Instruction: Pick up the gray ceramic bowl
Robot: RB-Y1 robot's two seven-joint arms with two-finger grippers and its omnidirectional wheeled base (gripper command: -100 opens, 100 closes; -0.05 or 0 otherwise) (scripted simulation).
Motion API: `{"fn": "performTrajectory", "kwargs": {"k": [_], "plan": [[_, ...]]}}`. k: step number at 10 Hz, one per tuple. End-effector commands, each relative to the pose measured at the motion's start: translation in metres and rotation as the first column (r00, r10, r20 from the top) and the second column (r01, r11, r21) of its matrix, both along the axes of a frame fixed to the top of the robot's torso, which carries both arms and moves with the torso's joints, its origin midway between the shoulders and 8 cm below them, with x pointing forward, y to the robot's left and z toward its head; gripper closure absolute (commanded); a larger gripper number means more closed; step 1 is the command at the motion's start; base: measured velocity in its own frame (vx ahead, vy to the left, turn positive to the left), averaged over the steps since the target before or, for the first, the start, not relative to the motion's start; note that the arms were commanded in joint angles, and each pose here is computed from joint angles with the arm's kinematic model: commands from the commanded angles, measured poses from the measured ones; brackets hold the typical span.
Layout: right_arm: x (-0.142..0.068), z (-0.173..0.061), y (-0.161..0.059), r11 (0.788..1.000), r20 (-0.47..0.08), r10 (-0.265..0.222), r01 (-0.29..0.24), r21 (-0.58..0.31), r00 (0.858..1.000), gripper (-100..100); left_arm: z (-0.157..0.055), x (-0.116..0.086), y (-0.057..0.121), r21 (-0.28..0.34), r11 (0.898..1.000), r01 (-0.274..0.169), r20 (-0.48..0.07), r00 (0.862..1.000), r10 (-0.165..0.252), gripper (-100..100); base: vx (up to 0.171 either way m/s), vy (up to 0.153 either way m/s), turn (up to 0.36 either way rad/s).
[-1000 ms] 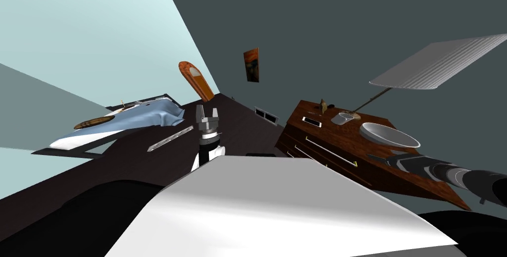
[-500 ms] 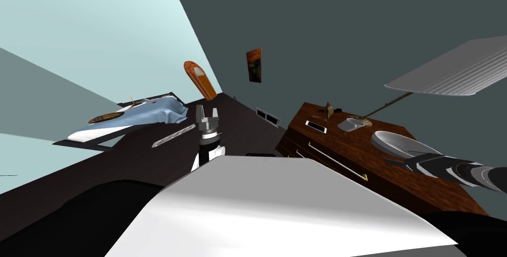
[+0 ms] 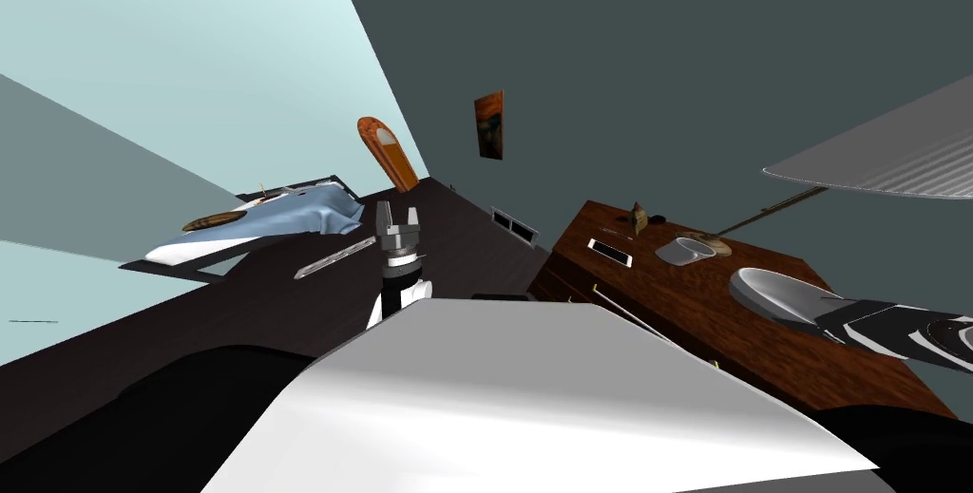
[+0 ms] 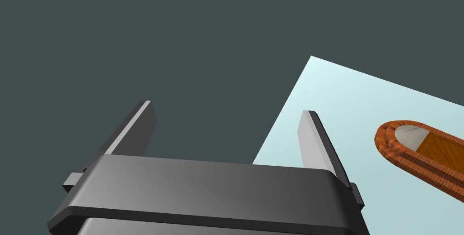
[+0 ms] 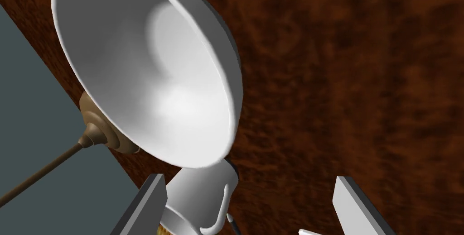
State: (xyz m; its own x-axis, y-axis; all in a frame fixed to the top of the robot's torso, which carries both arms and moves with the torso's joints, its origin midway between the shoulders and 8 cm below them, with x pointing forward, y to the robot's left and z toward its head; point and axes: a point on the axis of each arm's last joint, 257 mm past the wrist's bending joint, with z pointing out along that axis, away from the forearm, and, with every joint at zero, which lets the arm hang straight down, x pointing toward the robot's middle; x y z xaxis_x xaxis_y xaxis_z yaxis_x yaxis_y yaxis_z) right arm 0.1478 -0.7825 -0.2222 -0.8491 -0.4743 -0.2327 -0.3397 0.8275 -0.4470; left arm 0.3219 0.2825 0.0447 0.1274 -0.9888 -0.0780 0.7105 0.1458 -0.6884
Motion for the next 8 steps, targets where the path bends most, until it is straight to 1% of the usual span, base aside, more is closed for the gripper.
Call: {"fn": "performTrajectory", "kwargs": {"k": [1, 2, 3, 5, 6, 7, 8], "plan": [[-0.021, -0.005, -0.004, 1.000, -0.081, 0.003, -0.004, -0.011, 0.997, -100, 0.000, 0.000, 0.000, 0.000, 1.000, 0.000, 0.000, 1.000, 0.000, 0, 0.134, -0.140, 0.053], [-0.021, -0.005, -0.004, 1.000, -0.081, 0.003, -0.004, -0.011, 0.997, -100, 0.000, 0.000, 0.000, 0.000, 1.000, 0.000, 0.000, 1.000, 0.000, 0, 0.085, -0.107, 0.022], [-0.021, -0.005, -0.004, 1.000, -0.081, 0.003, -0.004, -0.011, 0.997, -100, 0.000, 0.000, 0.000, 0.000, 1.000, 0.000, 0.000, 1.000, 0.000, 0, 0.020, -0.040, -0.004], [-0.039, -0.014, -0.001, 1.000, -0.129, 0.000, 0.001, 0.002, 0.992, -100, 0.000, 0.000, 0.000, 0.000, 1.000, 0.000, 0.000, 1.000, 0.000, 0, 0.014, -0.032, 0.007], [-0.032, -0.012, -0.003, 1.000, -0.114, 0.001, -0.001, -0.003, 0.993, -100, 0.000, 0.000, 0.000, 0.000, 1.000, 0.000, 0.000, 1.000, 0.000, 0, 0.010, -0.022, 0.004], [-0.033, -0.013, -0.002, 1.000, -0.117, 0.001, -0.001, -0.002, 0.993, 0, 0.000, 0.000, 0.000, 0.000, 1.000, 0.000, 0.000, 1.000, 0.000, 0, 0.000, 0.000, 0.000], [-0.023, -0.016, 0.005, 0.999, -0.119, 0.030, -0.031, -0.007, 0.992, -100, 0.000, 0.000, 0.000, 0.000, 1.000, 0.000, 0.000, 1.000, 0.000, 0, 0.060, -0.032, -0.245]]}}
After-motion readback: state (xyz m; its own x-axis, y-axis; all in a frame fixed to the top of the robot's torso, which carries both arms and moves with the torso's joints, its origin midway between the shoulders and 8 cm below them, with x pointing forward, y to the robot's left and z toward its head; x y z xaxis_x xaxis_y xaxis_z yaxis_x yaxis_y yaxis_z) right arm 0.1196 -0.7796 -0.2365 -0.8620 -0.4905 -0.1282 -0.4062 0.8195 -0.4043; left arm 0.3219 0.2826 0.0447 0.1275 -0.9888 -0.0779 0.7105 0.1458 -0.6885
